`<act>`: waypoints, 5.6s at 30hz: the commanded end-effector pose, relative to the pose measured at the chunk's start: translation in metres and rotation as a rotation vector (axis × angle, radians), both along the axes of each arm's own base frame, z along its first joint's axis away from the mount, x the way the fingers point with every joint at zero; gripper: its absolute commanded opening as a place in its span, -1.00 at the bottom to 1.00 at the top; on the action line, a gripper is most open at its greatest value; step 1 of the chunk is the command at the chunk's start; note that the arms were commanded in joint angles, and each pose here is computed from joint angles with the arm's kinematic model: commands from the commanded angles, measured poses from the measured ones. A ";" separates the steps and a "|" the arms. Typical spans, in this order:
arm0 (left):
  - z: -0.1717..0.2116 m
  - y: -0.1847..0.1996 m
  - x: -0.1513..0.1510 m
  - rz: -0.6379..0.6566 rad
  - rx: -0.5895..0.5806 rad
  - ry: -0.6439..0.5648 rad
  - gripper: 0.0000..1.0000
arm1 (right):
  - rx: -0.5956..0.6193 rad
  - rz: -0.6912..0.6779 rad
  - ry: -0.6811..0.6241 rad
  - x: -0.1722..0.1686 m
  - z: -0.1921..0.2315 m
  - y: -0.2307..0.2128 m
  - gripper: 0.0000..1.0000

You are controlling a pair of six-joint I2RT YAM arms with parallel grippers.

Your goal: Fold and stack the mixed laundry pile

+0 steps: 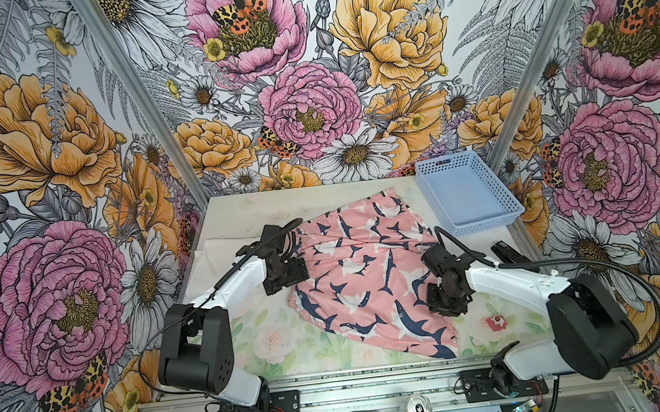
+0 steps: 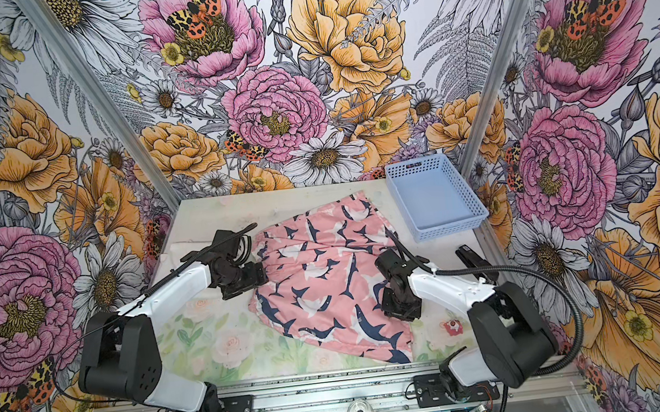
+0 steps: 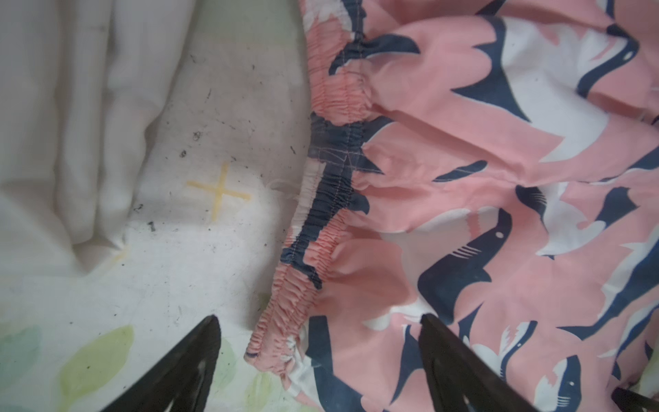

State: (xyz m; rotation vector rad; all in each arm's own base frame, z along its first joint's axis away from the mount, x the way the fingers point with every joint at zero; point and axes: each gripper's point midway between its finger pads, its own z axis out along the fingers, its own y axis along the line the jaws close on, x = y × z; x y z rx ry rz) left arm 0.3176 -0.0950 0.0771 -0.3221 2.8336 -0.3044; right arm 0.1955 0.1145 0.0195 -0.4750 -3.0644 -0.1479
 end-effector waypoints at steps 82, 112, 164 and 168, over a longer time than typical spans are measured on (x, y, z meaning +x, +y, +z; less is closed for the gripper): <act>-0.047 -0.057 -0.054 -0.136 -0.089 -0.021 0.12 | 0.039 -0.228 -0.350 0.073 0.145 -0.089 -1.00; 0.022 -0.080 0.026 -0.293 -0.073 0.060 -0.74 | -0.060 -0.147 -0.401 0.173 0.145 -0.121 -1.00; 0.004 -0.115 0.054 -0.401 -0.284 -0.244 -0.35 | -0.088 -0.152 -0.384 0.208 0.115 -0.141 -1.00; 0.012 -0.118 0.057 -0.400 -0.296 -0.266 -0.65 | -0.083 -0.156 -0.378 0.202 0.111 -0.142 -1.00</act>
